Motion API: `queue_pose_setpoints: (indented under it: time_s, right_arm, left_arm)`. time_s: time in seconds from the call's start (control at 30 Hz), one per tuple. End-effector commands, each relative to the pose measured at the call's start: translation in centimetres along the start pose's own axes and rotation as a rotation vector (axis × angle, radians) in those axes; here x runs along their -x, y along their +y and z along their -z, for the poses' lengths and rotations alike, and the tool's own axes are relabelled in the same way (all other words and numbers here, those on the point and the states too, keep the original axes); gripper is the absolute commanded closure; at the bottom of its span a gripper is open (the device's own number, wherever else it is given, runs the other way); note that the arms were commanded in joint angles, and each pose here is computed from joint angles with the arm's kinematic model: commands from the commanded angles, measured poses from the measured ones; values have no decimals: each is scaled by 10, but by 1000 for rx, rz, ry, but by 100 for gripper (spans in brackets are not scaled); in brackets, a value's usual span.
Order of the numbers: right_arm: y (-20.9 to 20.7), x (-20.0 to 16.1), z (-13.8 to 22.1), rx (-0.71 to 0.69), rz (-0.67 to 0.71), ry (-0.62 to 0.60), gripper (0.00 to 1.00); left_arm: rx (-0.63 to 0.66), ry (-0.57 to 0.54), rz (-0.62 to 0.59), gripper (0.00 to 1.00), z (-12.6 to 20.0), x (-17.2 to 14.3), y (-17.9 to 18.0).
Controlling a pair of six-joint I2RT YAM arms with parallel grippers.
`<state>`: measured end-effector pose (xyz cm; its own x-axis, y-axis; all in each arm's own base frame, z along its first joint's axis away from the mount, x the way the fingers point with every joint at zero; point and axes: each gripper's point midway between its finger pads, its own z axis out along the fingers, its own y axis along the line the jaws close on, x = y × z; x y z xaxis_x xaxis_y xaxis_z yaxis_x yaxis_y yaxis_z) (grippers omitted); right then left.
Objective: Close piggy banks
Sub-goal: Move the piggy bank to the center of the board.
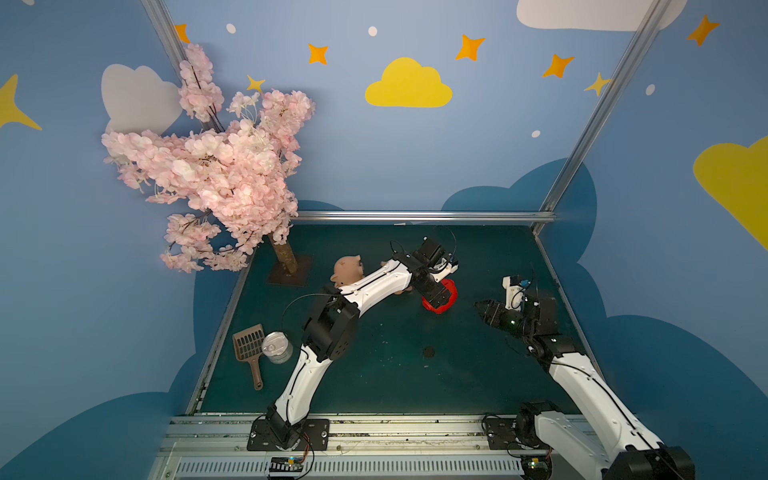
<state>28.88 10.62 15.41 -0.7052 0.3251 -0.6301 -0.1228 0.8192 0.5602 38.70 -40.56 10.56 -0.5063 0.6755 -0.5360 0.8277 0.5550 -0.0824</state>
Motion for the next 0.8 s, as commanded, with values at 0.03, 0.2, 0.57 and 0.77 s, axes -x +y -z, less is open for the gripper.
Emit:
queue_pose_setpoints:
  time_s: [0.03,0.2,0.57,0.77]
  right_arm:
    - [-2,-3,1,0,-7,0,50]
    - [-2,-4,2,2,-4,-2,50]
    - [-4,-7,3,-3,-6,-1,50]
    - [-5,-8,2,-2,-10,2,50]
  left_arm:
    - [-11,-4,4,10,-2,5,-2]
    - [-12,-6,9,10,-2,6,-2]
    - [53,53,71,8,0,-7,9]
    - [40,49,75,12,0,-9,5]
